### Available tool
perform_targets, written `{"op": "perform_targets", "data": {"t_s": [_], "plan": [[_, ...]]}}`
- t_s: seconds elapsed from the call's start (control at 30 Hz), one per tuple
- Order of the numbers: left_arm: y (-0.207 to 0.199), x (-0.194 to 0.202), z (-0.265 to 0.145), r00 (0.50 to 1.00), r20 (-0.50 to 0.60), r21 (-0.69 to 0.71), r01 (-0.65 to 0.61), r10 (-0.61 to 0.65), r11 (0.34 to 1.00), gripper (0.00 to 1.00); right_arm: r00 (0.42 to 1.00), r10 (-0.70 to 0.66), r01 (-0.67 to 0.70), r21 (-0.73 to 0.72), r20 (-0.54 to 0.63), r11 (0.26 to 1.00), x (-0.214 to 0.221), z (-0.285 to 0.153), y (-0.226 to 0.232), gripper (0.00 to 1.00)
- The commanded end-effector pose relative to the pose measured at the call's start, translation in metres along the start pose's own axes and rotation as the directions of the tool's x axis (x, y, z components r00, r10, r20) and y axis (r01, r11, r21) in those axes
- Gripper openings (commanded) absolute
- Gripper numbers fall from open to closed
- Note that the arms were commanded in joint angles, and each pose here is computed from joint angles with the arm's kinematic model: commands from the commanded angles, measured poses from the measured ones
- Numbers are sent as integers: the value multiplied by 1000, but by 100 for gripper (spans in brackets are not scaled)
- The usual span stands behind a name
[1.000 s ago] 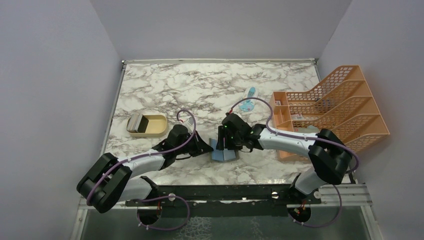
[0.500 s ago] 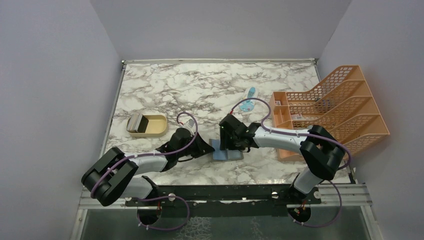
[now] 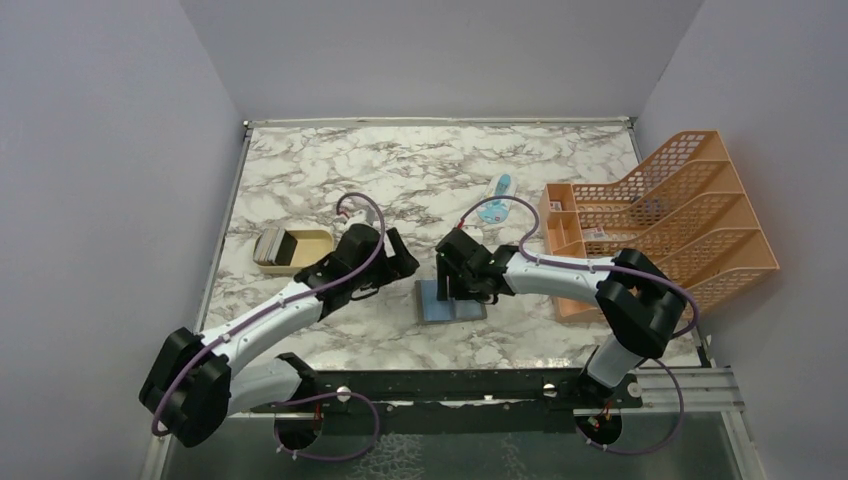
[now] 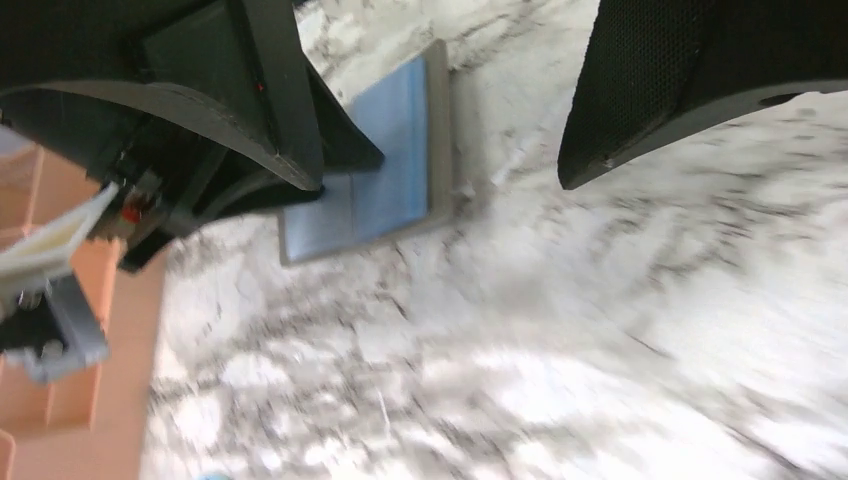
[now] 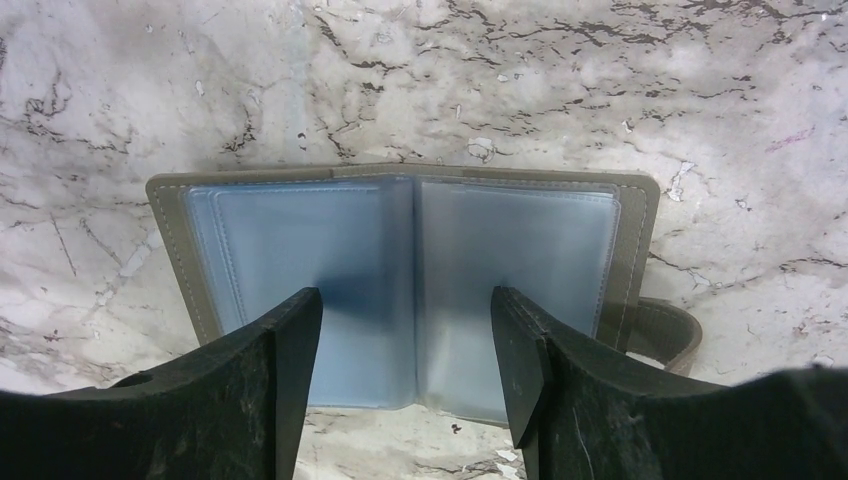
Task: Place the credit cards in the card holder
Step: Open the card holder at the center of the board, then pick up the credit card from the storage box.
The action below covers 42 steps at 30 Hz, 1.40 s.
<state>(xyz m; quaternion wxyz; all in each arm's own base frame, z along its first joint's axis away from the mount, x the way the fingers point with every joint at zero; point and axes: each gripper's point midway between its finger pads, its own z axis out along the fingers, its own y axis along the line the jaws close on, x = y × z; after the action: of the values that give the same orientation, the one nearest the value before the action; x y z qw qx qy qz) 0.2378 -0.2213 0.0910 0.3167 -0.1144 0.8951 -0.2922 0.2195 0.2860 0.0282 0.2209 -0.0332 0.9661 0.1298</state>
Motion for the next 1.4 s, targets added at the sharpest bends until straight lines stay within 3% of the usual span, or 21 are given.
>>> {"op": "perform_targets", "data": {"t_s": [0.0,0.2,0.47,0.63,0.73,0.83,1.0,1.23,1.37], "plan": [[44,-39,-24,992,34,-232,-107,118,967,90,1000,-7,8,53,-6,999,3,7,-6,65],[69,-99,-48,987,64,-325,-118,146,938,90,1000,-19,20,70,-11,997,6,9,-8,66],[114,-157,-73,954,41,-539,-231,299,810,88,999,-38,38,33,-14,999,7,9,-3,64],[131,-177,-87,915,26,-608,-305,402,733,89,998,-52,52,18,-20,998,11,10,-3,63],[138,-183,-84,905,0,-595,-342,425,727,93,998,-54,54,8,-27,999,13,12,-2,62],[144,-185,-76,893,-57,-582,-393,447,712,94,998,-57,57,-3,-27,998,13,12,0,62],[170,-181,-64,873,-168,-626,-454,459,634,90,997,-74,74,-10,-17,997,10,9,0,61],[172,-204,-74,843,-129,-654,-468,522,594,89,996,-90,90,-26,-13,996,10,6,2,61],[185,-205,-79,809,-168,-660,-517,563,546,88,996,-94,94,-31,-8,995,9,4,2,61]]}}
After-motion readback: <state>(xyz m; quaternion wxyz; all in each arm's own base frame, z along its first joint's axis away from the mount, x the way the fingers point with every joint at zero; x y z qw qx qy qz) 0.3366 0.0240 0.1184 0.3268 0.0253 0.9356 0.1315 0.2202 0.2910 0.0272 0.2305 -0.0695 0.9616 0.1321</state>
